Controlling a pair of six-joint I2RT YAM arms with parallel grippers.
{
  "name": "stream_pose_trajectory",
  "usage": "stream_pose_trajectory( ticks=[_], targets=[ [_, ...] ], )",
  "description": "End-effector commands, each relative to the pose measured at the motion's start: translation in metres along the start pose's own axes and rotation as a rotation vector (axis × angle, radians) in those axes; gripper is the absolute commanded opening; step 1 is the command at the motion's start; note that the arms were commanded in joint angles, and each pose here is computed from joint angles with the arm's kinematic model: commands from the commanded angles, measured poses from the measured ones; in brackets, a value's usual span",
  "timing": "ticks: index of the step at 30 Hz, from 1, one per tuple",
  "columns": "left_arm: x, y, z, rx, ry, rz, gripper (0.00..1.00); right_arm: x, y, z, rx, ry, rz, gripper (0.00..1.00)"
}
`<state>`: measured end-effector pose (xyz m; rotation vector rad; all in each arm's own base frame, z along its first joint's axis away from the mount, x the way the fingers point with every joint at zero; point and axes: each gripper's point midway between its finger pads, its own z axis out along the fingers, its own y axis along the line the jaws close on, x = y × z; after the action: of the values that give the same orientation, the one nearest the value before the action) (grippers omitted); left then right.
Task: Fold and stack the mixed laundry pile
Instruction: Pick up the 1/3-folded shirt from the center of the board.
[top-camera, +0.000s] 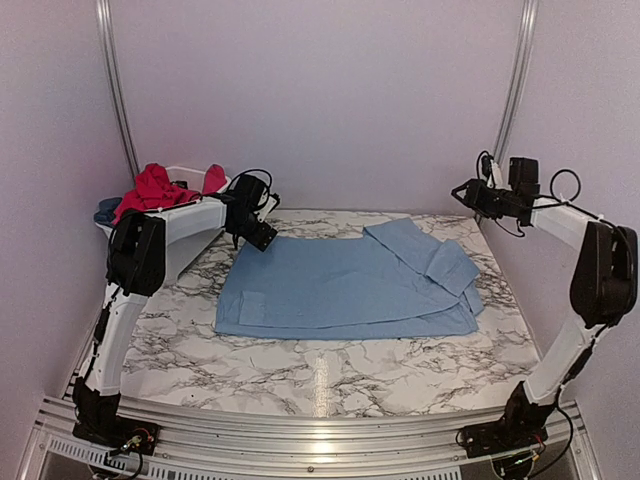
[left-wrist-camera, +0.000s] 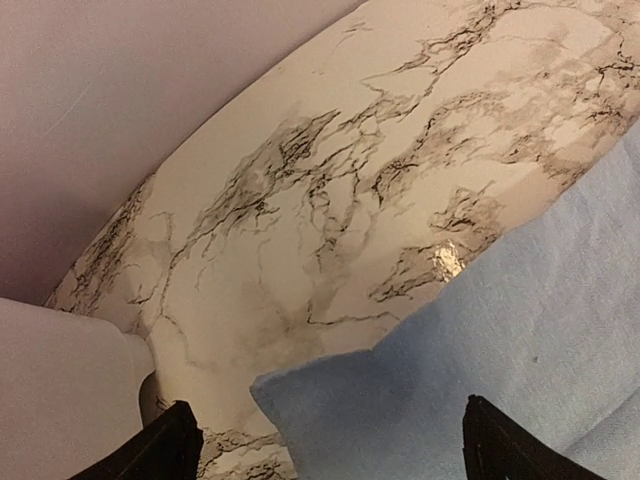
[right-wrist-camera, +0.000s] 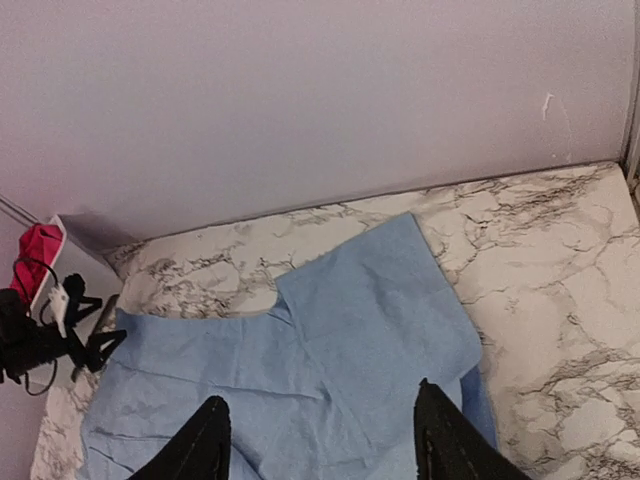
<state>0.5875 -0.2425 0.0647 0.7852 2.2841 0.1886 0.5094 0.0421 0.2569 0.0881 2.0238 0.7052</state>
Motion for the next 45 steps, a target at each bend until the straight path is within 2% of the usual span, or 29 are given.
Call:
stream_pose_trajectory(
  ticks=[1, 3, 7, 9, 11, 15, 17, 18, 19, 26, 30, 37, 42, 45],
  targets=[
    [-0.007, 0.006, -0.003, -0.011, -0.008, 0.067, 0.94, 0.068, -0.054, 0.014, 0.172, 0.177, -0.011, 0.7],
    [-0.006, 0.004, -0.002, 0.002, -0.009, 0.079, 0.97, 0.085, -0.064, 0.021, 0.182, 0.223, -0.011, 0.74],
    [-0.005, -0.001, -0.002, 0.057, -0.014, 0.091, 0.99, 0.099, -0.085, 0.035, 0.223, 0.281, -0.019, 0.77],
    [-0.003, -0.001, -0.002, 0.077, -0.011, 0.099, 0.99, 0.104, -0.092, 0.044, 0.221, 0.32, -0.021, 0.76],
    [-0.001, -0.002, -0.003, 0.093, -0.009, 0.104, 0.99, 0.116, -0.095, 0.052, 0.196, 0.376, -0.007, 0.71],
    [0.001, -0.002, -0.002, 0.094, -0.003, 0.114, 0.99, 0.125, -0.09, 0.055, 0.151, 0.399, 0.011, 0.45],
    [0.002, -0.002, -0.001, 0.099, -0.001, 0.13, 0.98, 0.123, -0.085, 0.053, 0.13, 0.394, 0.009, 0.25],
    [0.003, -0.001, -0.001, 0.104, -0.002, 0.137, 0.98, 0.122, -0.082, 0.053, 0.12, 0.392, 0.008, 0.1],
    [0.003, 0.001, 0.0, 0.108, -0.005, 0.139, 0.97, 0.122, -0.08, 0.052, 0.113, 0.391, 0.008, 0.0],
    [-0.015, 0.006, -0.01, 0.227, -0.078, 0.117, 0.94, 0.109, -0.068, 0.046, 0.084, 0.345, 0.013, 0.0],
    [-0.02, 0.013, -0.003, 0.236, -0.094, 0.085, 0.92, 0.105, -0.064, 0.045, 0.076, 0.332, 0.012, 0.0],
    [-0.01, 0.011, 0.018, 0.228, -0.076, 0.062, 0.87, 0.105, -0.065, 0.044, 0.078, 0.329, 0.013, 0.0],
    [0.007, 0.008, 0.032, 0.194, -0.022, 0.113, 0.83, 0.105, -0.064, 0.045, 0.077, 0.329, 0.014, 0.0],
    [0.01, 0.004, 0.031, 0.205, -0.017, 0.13, 0.76, 0.105, -0.065, 0.046, 0.074, 0.328, 0.014, 0.0]
  ],
)
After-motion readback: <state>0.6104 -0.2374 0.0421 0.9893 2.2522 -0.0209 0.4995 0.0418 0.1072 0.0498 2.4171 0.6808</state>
